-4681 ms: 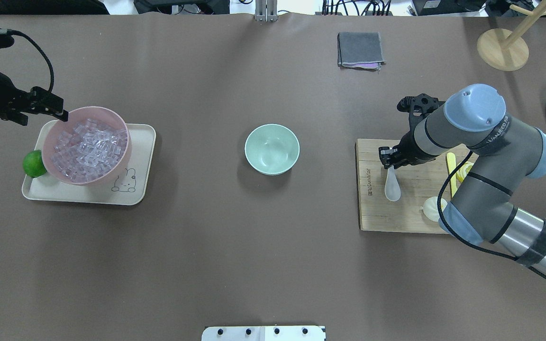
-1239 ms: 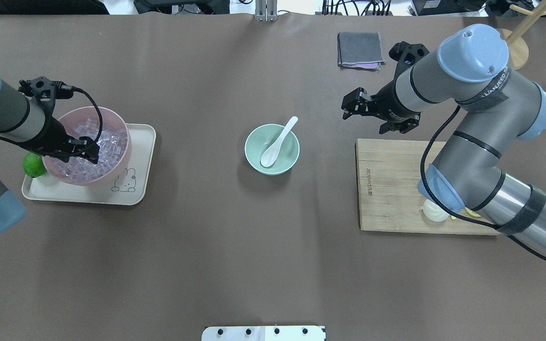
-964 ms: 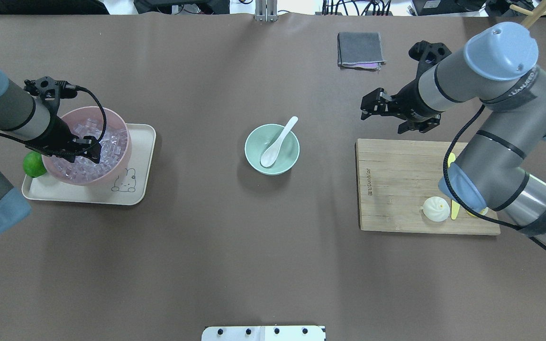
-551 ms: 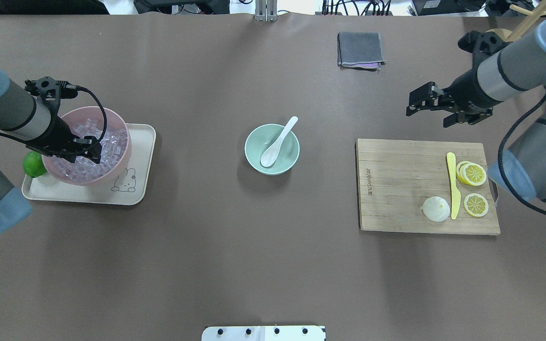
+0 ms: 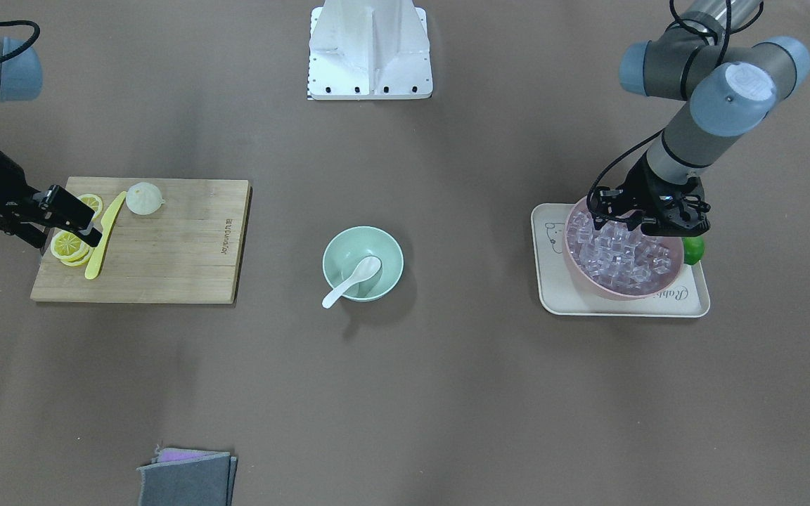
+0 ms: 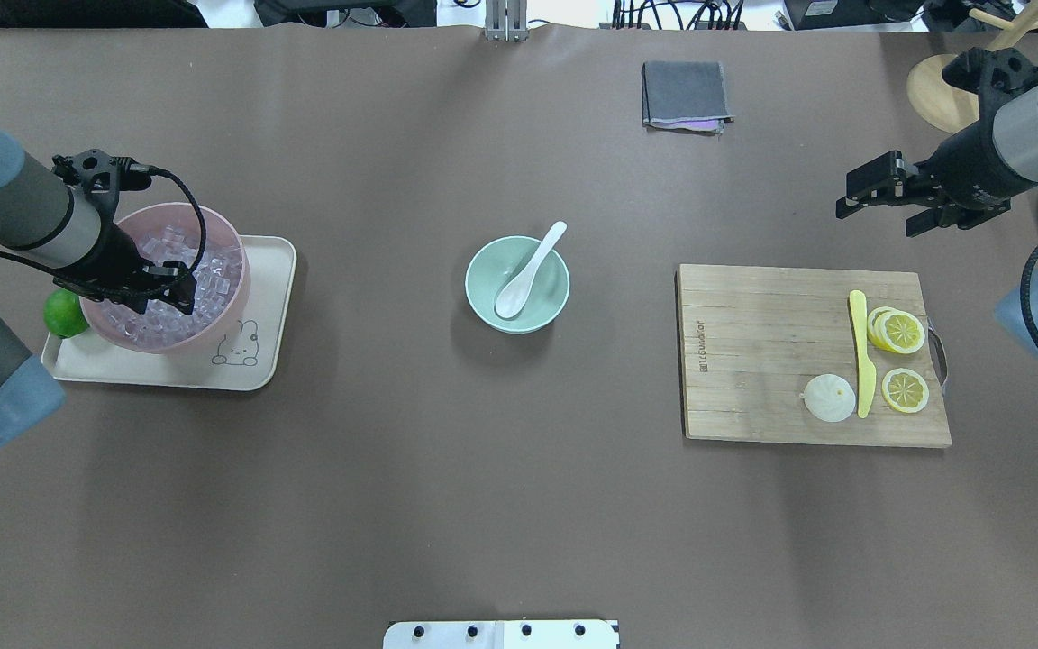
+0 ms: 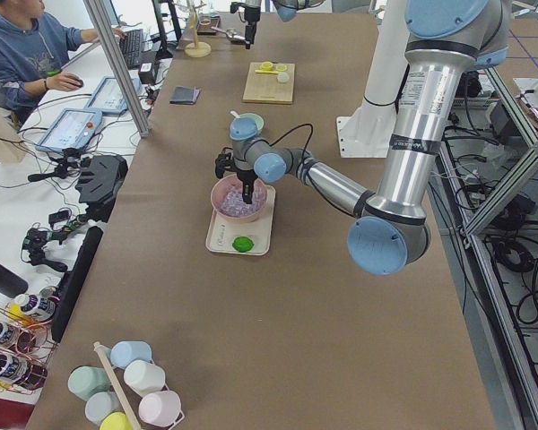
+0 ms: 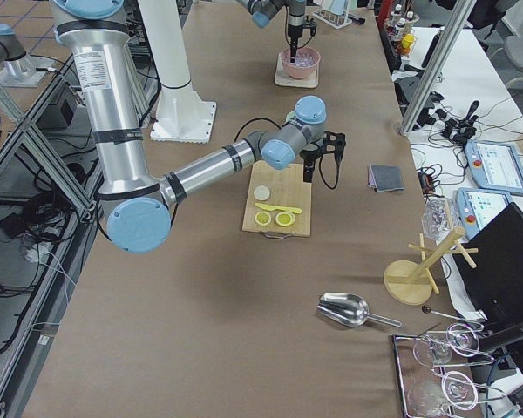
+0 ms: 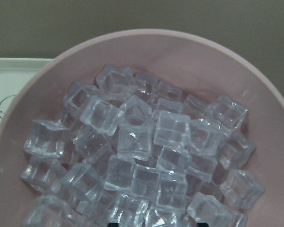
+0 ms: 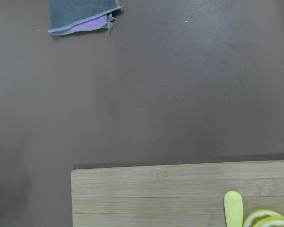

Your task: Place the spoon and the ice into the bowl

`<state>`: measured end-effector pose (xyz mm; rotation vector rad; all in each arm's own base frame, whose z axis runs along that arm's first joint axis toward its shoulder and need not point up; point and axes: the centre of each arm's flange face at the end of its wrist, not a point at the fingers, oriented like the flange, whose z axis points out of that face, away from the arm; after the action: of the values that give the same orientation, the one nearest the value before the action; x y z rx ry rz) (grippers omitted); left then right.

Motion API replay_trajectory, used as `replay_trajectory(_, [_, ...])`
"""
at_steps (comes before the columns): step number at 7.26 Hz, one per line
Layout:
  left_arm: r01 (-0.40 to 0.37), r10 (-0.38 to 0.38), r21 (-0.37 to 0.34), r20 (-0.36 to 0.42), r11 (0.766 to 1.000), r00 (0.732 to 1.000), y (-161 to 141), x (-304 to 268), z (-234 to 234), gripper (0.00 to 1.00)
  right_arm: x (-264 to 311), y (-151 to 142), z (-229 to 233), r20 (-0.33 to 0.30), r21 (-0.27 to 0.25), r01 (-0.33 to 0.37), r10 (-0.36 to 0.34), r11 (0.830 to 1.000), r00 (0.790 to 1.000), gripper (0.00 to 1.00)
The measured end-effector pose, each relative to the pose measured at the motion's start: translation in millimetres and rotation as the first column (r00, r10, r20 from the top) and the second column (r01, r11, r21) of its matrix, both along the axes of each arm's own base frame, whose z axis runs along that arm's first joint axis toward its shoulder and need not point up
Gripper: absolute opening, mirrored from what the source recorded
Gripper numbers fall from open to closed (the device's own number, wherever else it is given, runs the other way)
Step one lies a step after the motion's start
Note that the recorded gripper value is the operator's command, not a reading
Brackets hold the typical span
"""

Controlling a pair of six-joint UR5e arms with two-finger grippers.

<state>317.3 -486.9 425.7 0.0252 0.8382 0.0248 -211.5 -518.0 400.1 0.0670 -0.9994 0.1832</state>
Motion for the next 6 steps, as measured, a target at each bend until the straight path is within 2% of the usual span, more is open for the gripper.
replay_trajectory(1, [0.007, -0.007, -0.017, -0.008, 1.000, 1.000, 0.2, 1.3, -2.1, 0.52, 2.1, 0.0, 1.2, 0.000, -0.001, -0.002, 0.002, 1.000, 1.000, 1.00])
replay_trajectory(5, [0.022, -0.022, -0.045, -0.008, 0.999, 1.000, -0.4, 3.2, -0.6, 0.52, 9.0, 0.8, 4.5, 0.003, -0.010, -0.006, 0.006, 1.000, 1.000, 1.00])
replay_trajectory(6, [0.021, -0.022, -0.045, -0.007, 0.999, 1.000, -1.4, 4.0, 0.4, 0.29, 9.8, 1.1, 3.6, 0.005, -0.010, -0.005, 0.006, 1.000, 1.000, 1.00])
